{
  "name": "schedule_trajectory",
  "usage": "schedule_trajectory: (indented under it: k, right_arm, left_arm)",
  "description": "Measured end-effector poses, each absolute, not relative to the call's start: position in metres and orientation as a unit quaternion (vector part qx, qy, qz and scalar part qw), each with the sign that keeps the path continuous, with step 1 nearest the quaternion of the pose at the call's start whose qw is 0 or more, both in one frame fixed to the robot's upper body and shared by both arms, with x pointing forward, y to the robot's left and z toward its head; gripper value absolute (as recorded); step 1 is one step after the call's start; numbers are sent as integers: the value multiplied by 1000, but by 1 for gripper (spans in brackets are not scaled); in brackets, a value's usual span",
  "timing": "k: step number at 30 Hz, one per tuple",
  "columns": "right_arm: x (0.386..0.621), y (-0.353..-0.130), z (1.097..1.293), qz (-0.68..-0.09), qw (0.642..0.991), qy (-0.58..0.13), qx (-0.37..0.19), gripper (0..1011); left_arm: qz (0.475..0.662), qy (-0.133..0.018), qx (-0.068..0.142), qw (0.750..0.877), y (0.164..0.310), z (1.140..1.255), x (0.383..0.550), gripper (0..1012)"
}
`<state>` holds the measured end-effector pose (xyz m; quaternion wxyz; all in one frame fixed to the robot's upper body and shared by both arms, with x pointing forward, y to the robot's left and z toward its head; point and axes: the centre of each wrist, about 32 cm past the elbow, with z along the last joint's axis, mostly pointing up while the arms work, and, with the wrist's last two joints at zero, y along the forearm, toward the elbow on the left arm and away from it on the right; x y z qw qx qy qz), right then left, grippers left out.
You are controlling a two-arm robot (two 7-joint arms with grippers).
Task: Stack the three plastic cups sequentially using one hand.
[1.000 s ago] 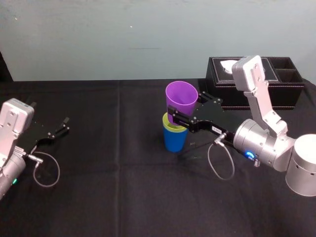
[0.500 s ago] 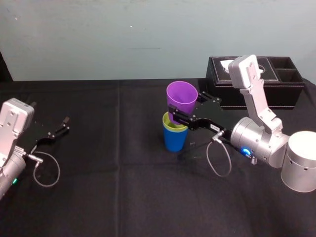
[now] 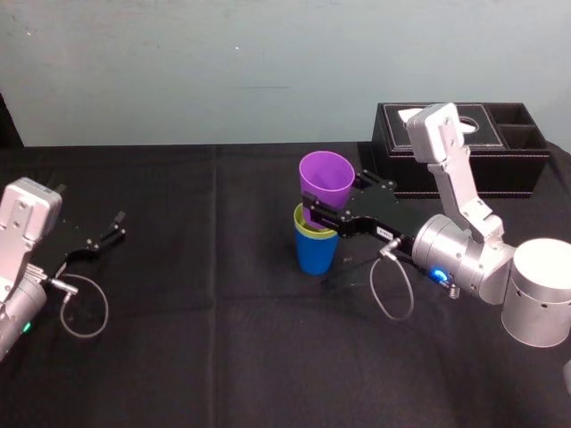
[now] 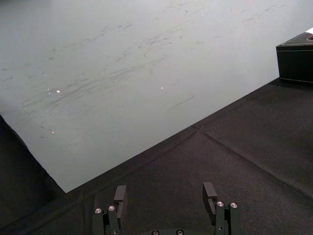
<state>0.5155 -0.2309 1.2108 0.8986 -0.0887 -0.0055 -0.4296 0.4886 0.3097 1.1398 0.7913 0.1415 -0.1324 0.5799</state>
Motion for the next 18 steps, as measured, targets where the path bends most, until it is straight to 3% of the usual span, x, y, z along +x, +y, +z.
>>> schedule_trajectory:
  k: [18]
  right_arm:
    - [524,-229,1199,-428,899,5,-93,751]
  left_arm:
    - [580,-132,141,791,310,1140,489,1010]
